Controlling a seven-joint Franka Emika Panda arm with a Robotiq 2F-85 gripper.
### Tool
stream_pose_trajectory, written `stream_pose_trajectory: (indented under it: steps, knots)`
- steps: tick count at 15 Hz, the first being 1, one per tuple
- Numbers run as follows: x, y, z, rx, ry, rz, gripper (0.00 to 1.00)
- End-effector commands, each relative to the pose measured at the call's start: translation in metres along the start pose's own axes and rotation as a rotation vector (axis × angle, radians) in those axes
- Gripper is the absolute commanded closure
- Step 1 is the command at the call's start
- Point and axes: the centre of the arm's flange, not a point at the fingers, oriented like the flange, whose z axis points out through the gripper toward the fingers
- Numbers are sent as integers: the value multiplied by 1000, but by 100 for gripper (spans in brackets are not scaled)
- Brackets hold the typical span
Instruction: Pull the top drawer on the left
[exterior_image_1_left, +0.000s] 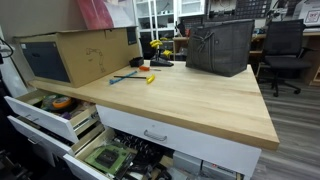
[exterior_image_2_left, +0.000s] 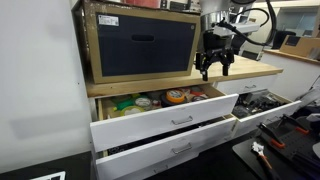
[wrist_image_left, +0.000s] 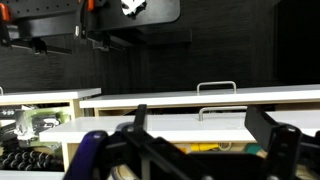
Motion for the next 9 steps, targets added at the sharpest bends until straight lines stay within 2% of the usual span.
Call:
stream_pose_trajectory:
  steps: [1,9]
  knots:
    - [7,9,-19,-27,7,-41,0]
    - [21,60,-50,-40,56,-5,0]
